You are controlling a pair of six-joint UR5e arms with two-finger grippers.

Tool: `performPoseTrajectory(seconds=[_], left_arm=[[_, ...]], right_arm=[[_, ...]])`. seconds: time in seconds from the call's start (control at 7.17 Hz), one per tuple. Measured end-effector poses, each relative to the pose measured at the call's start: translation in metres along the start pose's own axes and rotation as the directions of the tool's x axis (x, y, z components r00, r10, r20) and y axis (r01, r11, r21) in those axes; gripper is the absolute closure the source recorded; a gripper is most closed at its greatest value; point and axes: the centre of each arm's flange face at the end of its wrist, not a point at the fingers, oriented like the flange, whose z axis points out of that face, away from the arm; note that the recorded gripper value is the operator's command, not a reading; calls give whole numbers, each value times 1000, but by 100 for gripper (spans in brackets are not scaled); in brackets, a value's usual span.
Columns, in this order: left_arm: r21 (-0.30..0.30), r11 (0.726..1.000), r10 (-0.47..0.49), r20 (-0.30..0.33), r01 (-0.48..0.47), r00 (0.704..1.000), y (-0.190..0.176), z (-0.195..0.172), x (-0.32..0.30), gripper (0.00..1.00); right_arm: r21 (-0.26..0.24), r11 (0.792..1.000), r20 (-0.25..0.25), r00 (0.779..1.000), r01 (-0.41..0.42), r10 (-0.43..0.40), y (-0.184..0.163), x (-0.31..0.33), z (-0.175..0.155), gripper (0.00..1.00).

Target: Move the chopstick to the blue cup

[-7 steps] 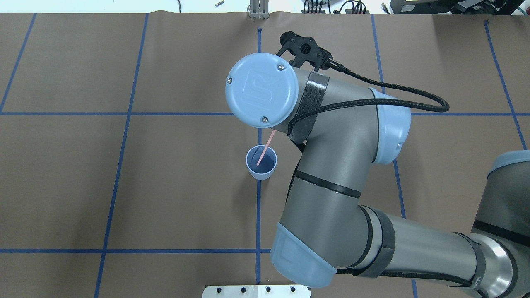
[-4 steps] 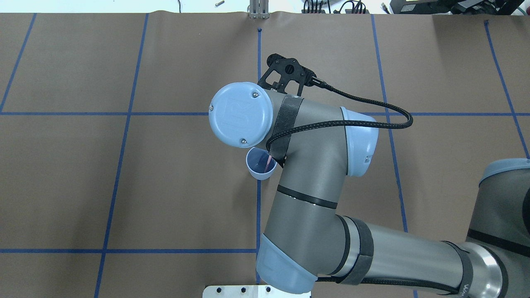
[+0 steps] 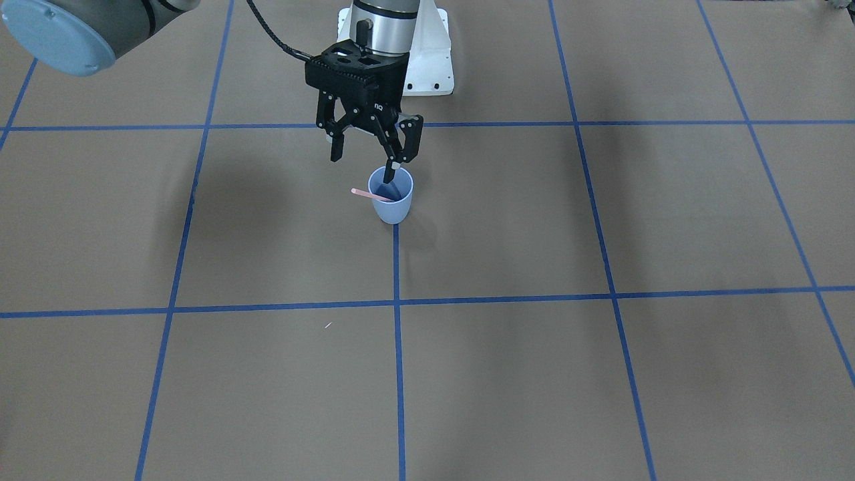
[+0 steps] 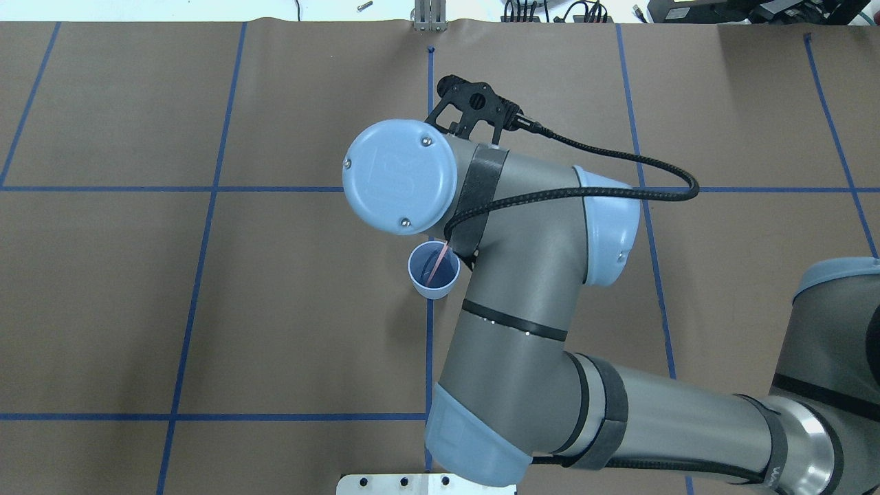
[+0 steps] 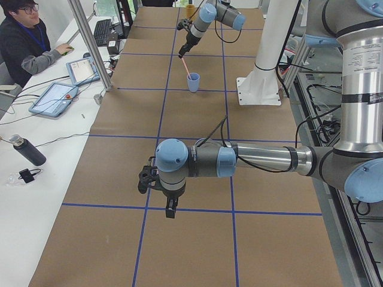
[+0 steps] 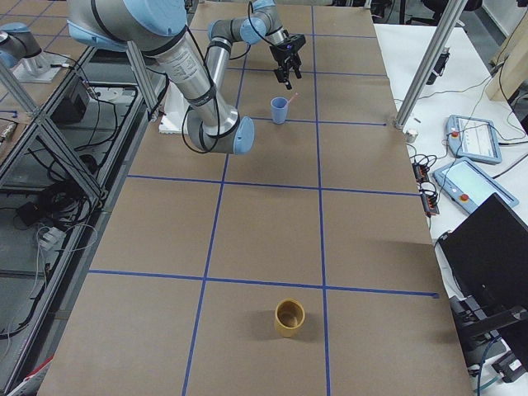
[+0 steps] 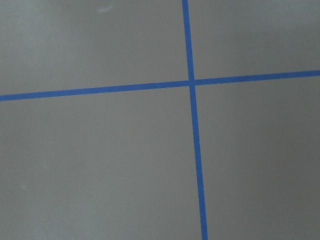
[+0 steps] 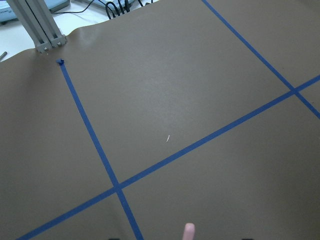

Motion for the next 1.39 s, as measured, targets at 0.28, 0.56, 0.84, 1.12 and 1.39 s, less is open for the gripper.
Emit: performPoseTrajectory(seconds=[0.28,0.56,0.84,1.12,1.39], left_arm=[[-16,1000,-15,3,15,1000,4,4,-2,1],[-41,998,-44,0,44,999,17,15,-10,1],[-55,997,-58,0,58,998,35,22,-14,1],[-57,997,-60,4,60,998,41,22,-14,1],[-49,997,-51,11,52,999,40,17,-10,1]], right_arm=[[-57,997,-3,998,55,-56,-75,13,0,0],[-154,972,26,984,176,-174,-185,69,34,0],[-227,905,83,933,360,-351,-292,176,79,0],[-289,810,126,859,510,-495,-358,297,111,0],[-352,751,134,824,559,-550,-388,429,137,0]])
